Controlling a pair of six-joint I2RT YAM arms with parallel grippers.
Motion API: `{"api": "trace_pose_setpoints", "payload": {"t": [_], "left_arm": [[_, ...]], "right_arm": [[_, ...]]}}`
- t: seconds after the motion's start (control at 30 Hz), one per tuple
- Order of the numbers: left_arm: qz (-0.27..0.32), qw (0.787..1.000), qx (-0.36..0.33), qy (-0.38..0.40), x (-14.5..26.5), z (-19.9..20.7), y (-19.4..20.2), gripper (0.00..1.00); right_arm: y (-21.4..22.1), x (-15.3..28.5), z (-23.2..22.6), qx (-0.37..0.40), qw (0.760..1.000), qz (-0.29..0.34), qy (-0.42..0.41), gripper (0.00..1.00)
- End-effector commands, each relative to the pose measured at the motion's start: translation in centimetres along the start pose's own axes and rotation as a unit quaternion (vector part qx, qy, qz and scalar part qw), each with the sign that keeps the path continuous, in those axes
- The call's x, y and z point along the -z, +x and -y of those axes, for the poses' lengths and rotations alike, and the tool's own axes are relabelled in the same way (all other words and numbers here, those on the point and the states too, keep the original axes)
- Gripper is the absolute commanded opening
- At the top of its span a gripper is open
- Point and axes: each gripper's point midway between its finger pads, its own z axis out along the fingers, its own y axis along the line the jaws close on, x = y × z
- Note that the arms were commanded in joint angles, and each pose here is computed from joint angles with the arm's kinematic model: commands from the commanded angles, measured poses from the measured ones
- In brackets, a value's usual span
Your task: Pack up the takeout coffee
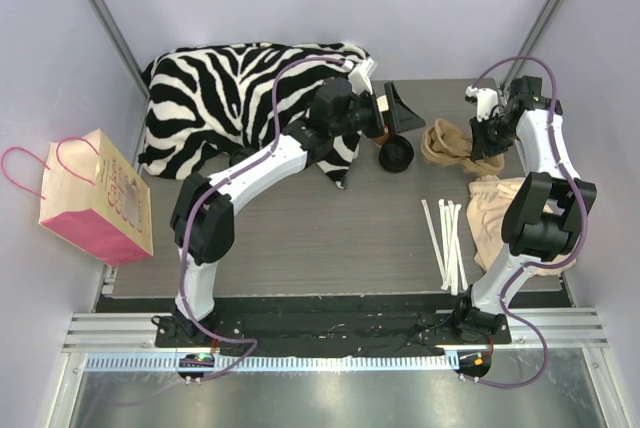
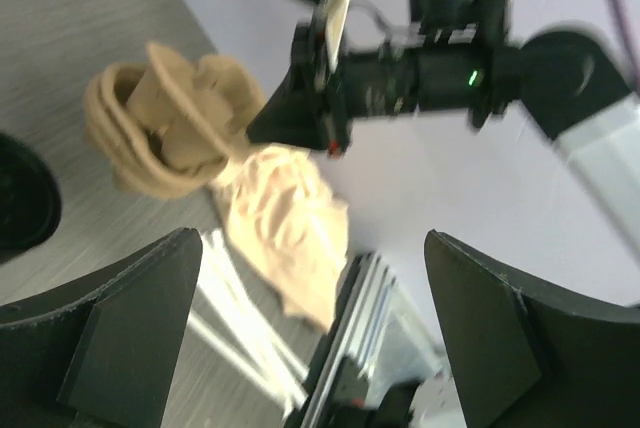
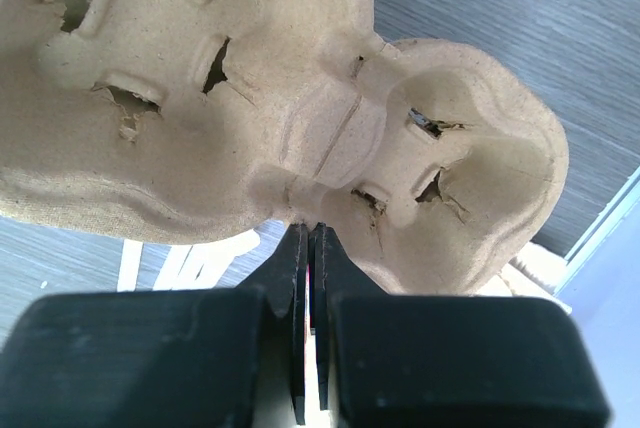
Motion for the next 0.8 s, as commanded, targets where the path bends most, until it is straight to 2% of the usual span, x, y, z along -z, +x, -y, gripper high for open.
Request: {"api": "trace_pose_setpoints", "payload": {"t": [0.0,0.03,0.07,0.1,0.13,0.17,0.2,0.23,0.27,0.3,0.33,0.37,0.43,0.47,0.53,0.57,0.6,0.63,0.67,0.73,0.77], "left_arm": [[-0.042,0.991,-0.128,0.001,2.8,-0.3,2.5,0.98],[-0.033,0.985,-0.168,0.010,4.1,1.0,1.9,0.98],[-0.051,0.979,-0.199,-0.006,4.9,-0.2,3.4,0.97],[-0.055,0.951,-0.303,-0.006,5.6,-0.8,3.4,0.95],[-0.054,0.934,-0.354,-0.005,6.4,-0.5,3.7,0.93],[-0.063,0.907,-0.416,0.001,8.0,-0.3,5.0,0.93],[-0.059,0.850,-0.523,0.004,8.8,-0.4,4.9,0.92],[-0.083,0.822,-0.563,-0.007,9.9,-3.0,7.3,0.91],[-0.039,0.791,-0.610,0.010,10.9,-0.3,6.5,0.91],[-0.037,0.769,-0.638,0.017,11.6,-0.3,7.1,0.89],[-0.036,0.723,-0.689,0.024,12.1,-0.5,7.6,0.89],[-0.039,0.707,-0.705,0.032,12.7,-1.2,9.5,0.88],[-0.030,0.671,-0.740,0.035,13.9,-0.6,10.1,0.86],[-0.034,0.663,-0.747,0.041,14.2,-1.0,11.6,0.85],[-0.024,0.648,-0.761,0.036,14.6,-0.7,12.1,0.84],[-0.019,0.625,-0.779,0.045,14.6,-0.5,13.2,0.83],[-0.015,0.613,-0.788,0.045,14.6,-0.5,13.7,0.83],[-0.012,0.599,-0.800,0.044,14.5,-0.7,14.1,0.83],[-0.001,0.573,-0.819,0.045,14.5,-0.7,14.7,0.83],[-0.003,0.552,-0.833,0.048,14.4,-1.8,16.0,0.82],[0.020,0.534,-0.844,0.051,14.2,-0.9,15.8,0.82]], "right_arm": [[-3.4,4.2,-0.4,0.009,0.997,0.068,0.022,0.01],[-3.3,4.5,-0.8,0.008,0.998,0.067,0.018,0.01],[-3.3,4.8,-1.1,0.009,0.998,0.068,0.015,0.01],[-3.2,5.1,-1.5,0.007,0.998,0.068,0.011,0.01],[-3.0,5.7,-2.0,0.006,0.998,0.068,0.008,0.01],[-3.1,5.9,-2.5,0.006,0.998,0.067,0.005,0.01],[-3.1,6.2,-3.0,0.001,0.998,0.069,-0.001,0.01],[-2.8,6.9,-3.8,-0.002,0.998,0.069,-0.006,0.01],[-2.9,7.2,-4.5,-0.003,0.998,0.069,-0.013,0.01],[-2.5,7.2,-5.5,-0.010,0.997,0.067,-0.027,0.01],[-2.0,7.9,-6.9,-0.014,0.997,0.062,-0.038,0.01],[-1.7,7.9,-7.9,-0.014,0.997,0.057,-0.046,0.01],[-0.9,7.6,-10.6,-0.015,0.997,0.046,-0.067,0.01],[-0.7,8.0,-11.6,-0.011,0.996,0.052,-0.068,0.01],[-0.3,7.2,-14.6,0.001,0.994,0.045,-0.096,0.01],[-0.1,7.0,-15.9,-0.011,0.993,0.042,-0.108,0.01],[0.6,6.8,-16.7,-0.020,0.992,0.037,-0.116,0.01],[0.1,6.3,-19.1,0.004,0.990,0.038,-0.138,0.01],[0.2,6.1,-20.4,0.003,0.987,0.036,-0.155,0.01],[0.3,5.4,-22.8,0.002,0.984,0.032,-0.177,0.01],[0.3,5.2,-23.6,0.001,0.982,0.029,-0.187,0.01]]}}
